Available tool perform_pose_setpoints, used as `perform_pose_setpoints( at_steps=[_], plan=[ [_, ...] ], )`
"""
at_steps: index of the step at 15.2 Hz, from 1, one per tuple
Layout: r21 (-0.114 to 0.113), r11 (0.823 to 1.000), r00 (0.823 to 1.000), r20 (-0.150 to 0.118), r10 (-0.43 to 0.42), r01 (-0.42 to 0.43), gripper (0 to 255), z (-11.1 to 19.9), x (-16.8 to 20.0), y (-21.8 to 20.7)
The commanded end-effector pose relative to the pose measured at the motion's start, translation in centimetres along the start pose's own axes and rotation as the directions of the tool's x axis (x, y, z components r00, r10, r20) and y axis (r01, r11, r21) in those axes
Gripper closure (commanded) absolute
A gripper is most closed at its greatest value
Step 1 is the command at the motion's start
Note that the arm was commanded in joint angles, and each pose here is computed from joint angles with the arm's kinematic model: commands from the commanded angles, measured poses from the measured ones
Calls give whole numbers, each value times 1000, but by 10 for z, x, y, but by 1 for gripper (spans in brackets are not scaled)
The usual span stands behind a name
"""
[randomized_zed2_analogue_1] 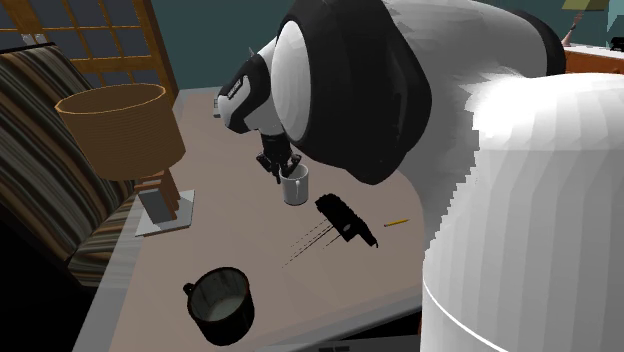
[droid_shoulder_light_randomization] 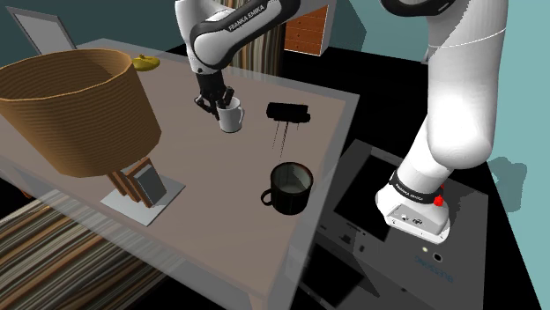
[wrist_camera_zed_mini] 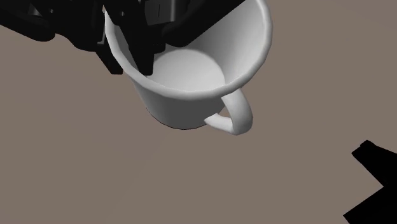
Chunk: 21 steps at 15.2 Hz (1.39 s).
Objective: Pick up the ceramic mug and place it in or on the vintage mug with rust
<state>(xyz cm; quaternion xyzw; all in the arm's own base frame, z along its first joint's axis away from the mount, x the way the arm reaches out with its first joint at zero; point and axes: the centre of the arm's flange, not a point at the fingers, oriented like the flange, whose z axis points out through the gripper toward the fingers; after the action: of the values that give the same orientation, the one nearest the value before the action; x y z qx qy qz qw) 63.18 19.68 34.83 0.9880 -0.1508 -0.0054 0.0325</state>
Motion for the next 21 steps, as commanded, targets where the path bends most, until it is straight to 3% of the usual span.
perform_pose_setpoints(
  at_steps=[1,4,21],
  plan=[
    [0,1000,1000,0,0,0,255,0,0,0],
    [0,1000,1000,0,0,0,255,0,0,0],
    [0,1000,1000,0,0,0,255,-90,0,6]
  ],
)
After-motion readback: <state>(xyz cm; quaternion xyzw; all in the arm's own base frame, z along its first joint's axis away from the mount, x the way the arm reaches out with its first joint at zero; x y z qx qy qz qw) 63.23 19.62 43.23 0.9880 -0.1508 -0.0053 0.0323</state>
